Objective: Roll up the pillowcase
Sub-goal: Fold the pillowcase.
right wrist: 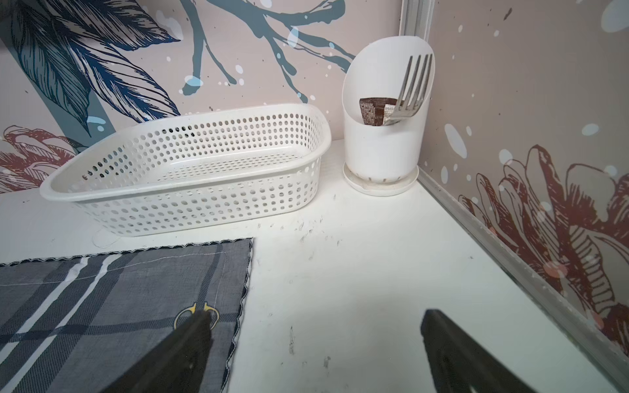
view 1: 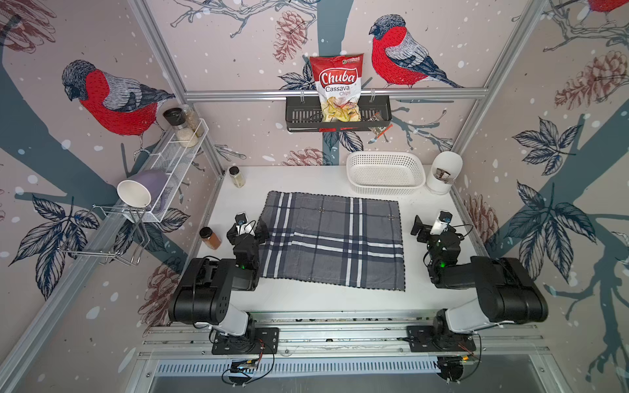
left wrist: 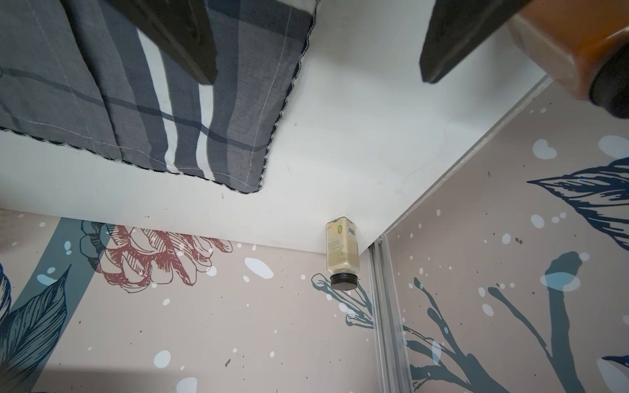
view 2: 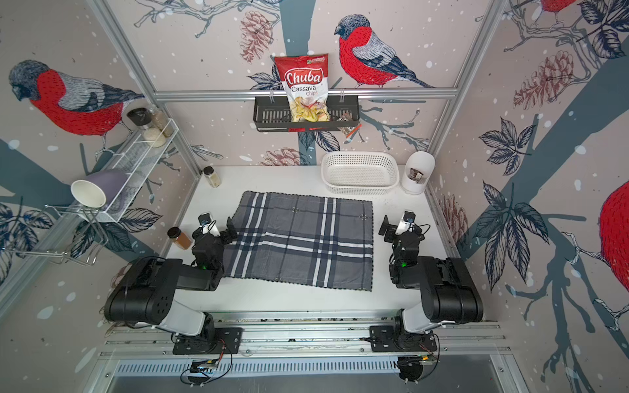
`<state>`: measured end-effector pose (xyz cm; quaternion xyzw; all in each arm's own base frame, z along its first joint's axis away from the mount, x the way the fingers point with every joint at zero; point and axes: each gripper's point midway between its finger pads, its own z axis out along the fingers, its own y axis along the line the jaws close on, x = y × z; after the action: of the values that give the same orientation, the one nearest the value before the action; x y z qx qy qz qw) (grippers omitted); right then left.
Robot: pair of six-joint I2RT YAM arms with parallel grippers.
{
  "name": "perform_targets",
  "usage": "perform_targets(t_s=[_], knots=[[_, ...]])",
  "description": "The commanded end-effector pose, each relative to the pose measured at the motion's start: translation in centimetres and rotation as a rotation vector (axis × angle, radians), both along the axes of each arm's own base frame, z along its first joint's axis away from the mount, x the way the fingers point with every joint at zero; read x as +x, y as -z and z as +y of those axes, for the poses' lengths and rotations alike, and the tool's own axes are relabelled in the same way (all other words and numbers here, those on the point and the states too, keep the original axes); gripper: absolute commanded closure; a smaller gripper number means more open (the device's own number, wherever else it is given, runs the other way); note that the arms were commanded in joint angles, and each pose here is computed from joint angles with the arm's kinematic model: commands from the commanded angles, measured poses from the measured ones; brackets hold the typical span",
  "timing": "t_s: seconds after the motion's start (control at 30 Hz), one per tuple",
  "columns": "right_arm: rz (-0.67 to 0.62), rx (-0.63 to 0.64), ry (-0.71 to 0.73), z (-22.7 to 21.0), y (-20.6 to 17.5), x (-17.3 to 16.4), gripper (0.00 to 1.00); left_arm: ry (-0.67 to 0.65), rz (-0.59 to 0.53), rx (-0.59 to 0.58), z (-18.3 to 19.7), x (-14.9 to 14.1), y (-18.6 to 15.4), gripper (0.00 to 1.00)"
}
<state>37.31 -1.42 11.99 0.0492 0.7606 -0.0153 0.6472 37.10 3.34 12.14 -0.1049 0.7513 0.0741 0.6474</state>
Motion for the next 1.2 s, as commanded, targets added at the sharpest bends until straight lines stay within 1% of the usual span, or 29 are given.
perform_targets(t_s=[0.0, 0.57, 0.63, 0.67, 0.7, 0.73, 0.77, 0.8, 0.83, 0.87, 0.93, 1.0, 1.03, 1.1, 1.17], knots=[[-0.022, 0.01, 0.003, 0.0, -0.6, 0.1, 0.0, -0.006, -0.011, 0.007, 0.1, 0.1, -0.4, 0.03], [-0.018, 0.018, 0.006, -0.2, -0.5, 0.3, 0.0, 0.001, -0.011, 0.001, 0.0, 0.2, -0.4, 0.03], [-0.025, 0.016, 0.007, -0.2, -0.6, 0.1, 0.0, -0.006, -0.031, 0.004, 0.2, 0.1, -1.0, 0.07], [-0.035, 0.02, 0.039, -0.6, -1.0, 0.1, 0.0, -0.007, -0.052, 0.018, 0.1, 0.1, -2.1, 0.12], [-0.062, 0.017, 0.076, -1.0, -2.0, 0.2, 0.0, -0.029, -0.027, 0.034, 0.0, 0.1, -3.4, 0.15], [-0.03, -0.002, 0.079, -0.6, -2.8, 0.7, 0.0, -0.059, 0.008, 0.017, 0.1, 0.3, -4.8, 0.23], [0.018, -0.004, 0.098, -0.3, -3.6, 1.3, 0.0, -0.097, 0.004, -0.032, 0.6, 0.1, -6.3, 0.24], [0.069, 0.036, 0.109, 0.4, -4.9, 1.8, 0.0, -0.141, 0.002, -0.091, 1.2, -0.4, -7.6, 0.24], [0.083, 0.079, 0.067, 2.2, -6.6, 2.1, 0.0, -0.188, 0.012, -0.163, 1.7, -0.9, -8.3, 0.23], [0.077, 0.096, -0.004, 4.4, -8.3, 2.0, 0.0, -0.231, 0.032, -0.243, 2.3, -1.4, -8.3, 0.23], [0.074, 0.093, -0.131, 9.7, -10.8, 0.3, 0.0, -0.264, 0.141, -0.392, 3.1, -2.5, -6.5, 0.23], [0.076, 0.111, -0.228, 13.6, -11.9, -2.1, 0.0, -0.294, 0.212, -0.466, 3.6, -4.1, -4.8, 0.23], [0.088, 0.146, -0.273, 15.2, -12.0, -3.5, 0.0, -0.304, 0.233, -0.493, 3.6, -5.0, -3.8, 0.22], [0.113, 0.214, -0.345, 17.0, -11.8, -5.7, 0.0, -0.307, 0.251, -0.545, 3.4, -6.3, -2.4, 0.21], [0.147, 0.294, -0.389, 18.0, -11.3, -7.4, 0.0, -0.297, 0.295, -0.574, 3.0, -6.7, -1.0, 0.19]])
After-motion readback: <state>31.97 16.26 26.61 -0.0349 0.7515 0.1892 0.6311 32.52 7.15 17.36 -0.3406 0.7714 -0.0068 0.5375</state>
